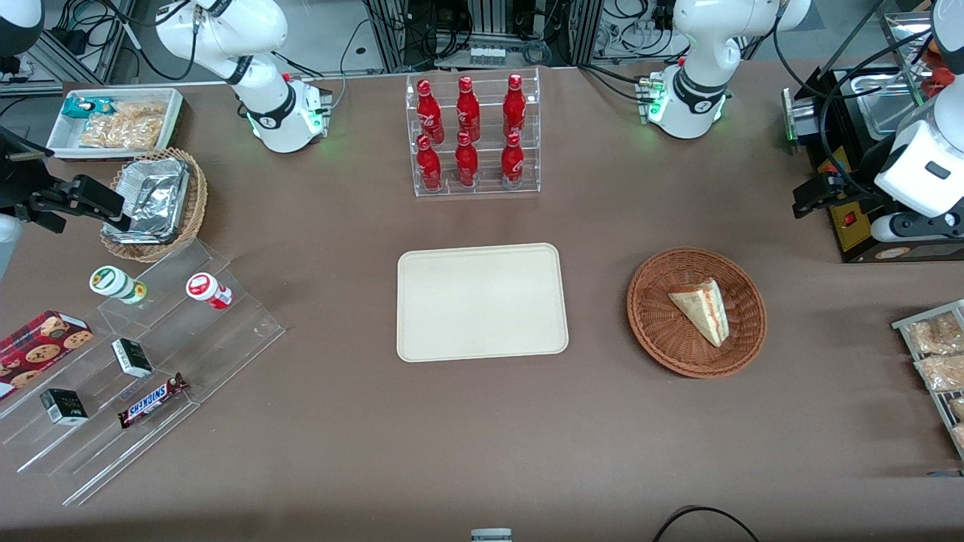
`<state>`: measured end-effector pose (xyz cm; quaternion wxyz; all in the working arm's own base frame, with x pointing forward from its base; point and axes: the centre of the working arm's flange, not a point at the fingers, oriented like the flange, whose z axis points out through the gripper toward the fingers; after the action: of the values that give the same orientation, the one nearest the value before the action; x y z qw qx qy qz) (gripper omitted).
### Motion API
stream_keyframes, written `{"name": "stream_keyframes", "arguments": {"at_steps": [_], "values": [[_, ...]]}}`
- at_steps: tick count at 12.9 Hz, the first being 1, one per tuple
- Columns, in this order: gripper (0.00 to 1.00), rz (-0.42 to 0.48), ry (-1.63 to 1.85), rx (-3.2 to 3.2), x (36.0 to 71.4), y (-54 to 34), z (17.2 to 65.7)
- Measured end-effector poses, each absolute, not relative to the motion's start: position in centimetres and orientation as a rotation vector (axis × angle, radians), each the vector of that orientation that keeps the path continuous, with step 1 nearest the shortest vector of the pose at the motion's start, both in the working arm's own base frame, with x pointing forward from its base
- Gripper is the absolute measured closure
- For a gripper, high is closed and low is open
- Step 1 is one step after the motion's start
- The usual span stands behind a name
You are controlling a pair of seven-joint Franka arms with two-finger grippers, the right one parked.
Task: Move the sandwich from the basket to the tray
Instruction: 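Move the left gripper over the wrapped sandwich in the wicker basket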
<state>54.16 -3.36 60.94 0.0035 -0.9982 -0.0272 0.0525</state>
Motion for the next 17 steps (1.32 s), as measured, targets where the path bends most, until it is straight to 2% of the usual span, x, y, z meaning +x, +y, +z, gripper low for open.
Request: {"name": "stream_keyframes", "arguments": {"at_steps": [4, 8, 10, 14, 17], "values": [[0.00, 0.179, -0.085, -3.119, 54.3, -3.3, 60.0], [0.00, 0.271, -0.083, -3.108, 54.6, -3.3, 53.3], [0.00, 0.232, -0.079, -3.114, 55.0, -3.4, 48.7], [0.00, 0.090, -0.074, -3.131, 53.8, -3.5, 39.5], [0.00, 0.050, -0.156, -3.131, 52.5, -3.4, 36.1]]}}
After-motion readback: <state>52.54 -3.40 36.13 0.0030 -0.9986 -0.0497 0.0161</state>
